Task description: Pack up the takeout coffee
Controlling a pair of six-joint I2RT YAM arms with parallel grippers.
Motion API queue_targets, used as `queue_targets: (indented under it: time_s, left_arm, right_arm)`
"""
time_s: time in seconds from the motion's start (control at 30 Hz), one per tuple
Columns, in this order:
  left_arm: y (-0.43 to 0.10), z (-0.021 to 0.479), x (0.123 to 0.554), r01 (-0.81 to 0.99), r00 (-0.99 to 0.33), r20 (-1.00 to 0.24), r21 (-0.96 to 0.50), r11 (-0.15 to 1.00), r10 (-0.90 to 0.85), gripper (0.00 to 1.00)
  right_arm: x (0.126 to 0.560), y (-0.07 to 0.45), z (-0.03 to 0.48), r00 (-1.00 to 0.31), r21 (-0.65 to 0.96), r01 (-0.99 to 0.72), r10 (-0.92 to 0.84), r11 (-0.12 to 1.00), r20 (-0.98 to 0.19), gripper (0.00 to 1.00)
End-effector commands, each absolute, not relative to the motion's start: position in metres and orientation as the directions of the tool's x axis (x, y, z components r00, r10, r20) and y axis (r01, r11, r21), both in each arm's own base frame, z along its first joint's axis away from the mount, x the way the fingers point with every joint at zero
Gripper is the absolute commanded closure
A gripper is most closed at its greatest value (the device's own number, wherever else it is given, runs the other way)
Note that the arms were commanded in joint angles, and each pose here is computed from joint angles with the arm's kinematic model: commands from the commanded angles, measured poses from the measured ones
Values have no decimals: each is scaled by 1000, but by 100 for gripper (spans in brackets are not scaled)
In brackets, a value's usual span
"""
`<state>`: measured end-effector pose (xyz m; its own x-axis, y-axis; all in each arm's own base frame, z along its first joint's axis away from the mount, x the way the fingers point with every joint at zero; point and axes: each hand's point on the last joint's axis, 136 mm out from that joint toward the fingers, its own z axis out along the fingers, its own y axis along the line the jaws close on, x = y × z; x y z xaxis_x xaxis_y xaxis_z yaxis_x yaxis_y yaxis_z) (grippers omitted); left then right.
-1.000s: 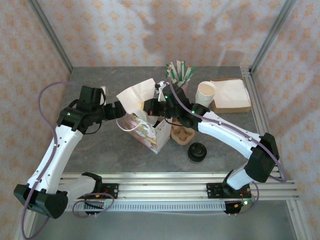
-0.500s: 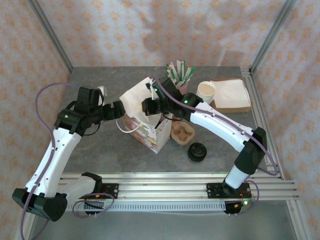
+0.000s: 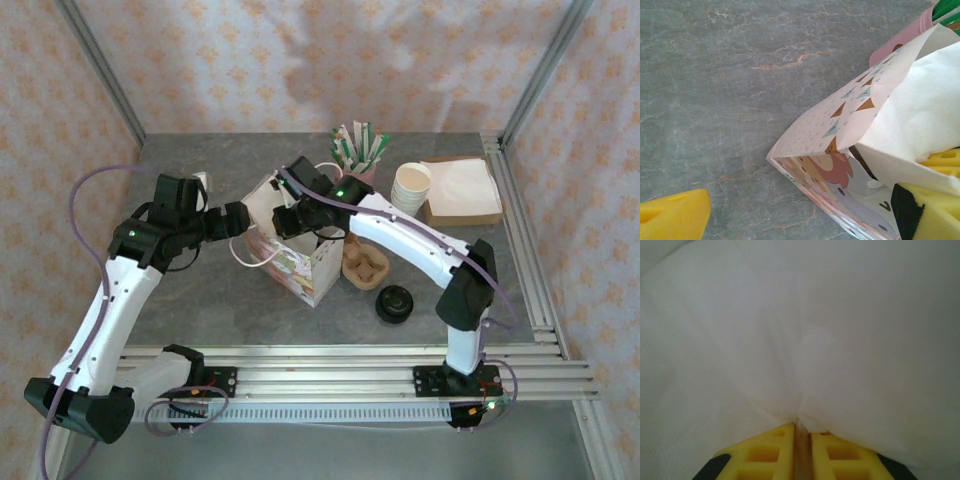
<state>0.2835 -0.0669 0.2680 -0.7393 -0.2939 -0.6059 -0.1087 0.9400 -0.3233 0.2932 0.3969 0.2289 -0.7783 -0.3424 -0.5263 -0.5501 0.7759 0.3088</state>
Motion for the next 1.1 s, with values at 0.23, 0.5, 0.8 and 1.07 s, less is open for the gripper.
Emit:
queue_targets:
  time_s: [0.23,0.5,0.8,1.07]
  left_arm:
    - [-64,278,280,-98,-723,-632,-308,946,-280,6]
    - [-62,278,278,-100,-721,-636,-299,949,-276,6]
    - [-64,281,278,-95,-716,-640,-308,947,-280,6]
    - [-61,288,276,-93,-706,-654,-294,951,-271,6]
  right_arm:
    - [293,393,244,-753,257,-571,-373,780,-542,71]
    - [283,401,299,-724,379,-592,-263,711,-638,54]
    - [287,388,344,-663,401,-583,-129,706,-737,51]
    - [300,382,348,-635,379,-551,-78,744,-769,53]
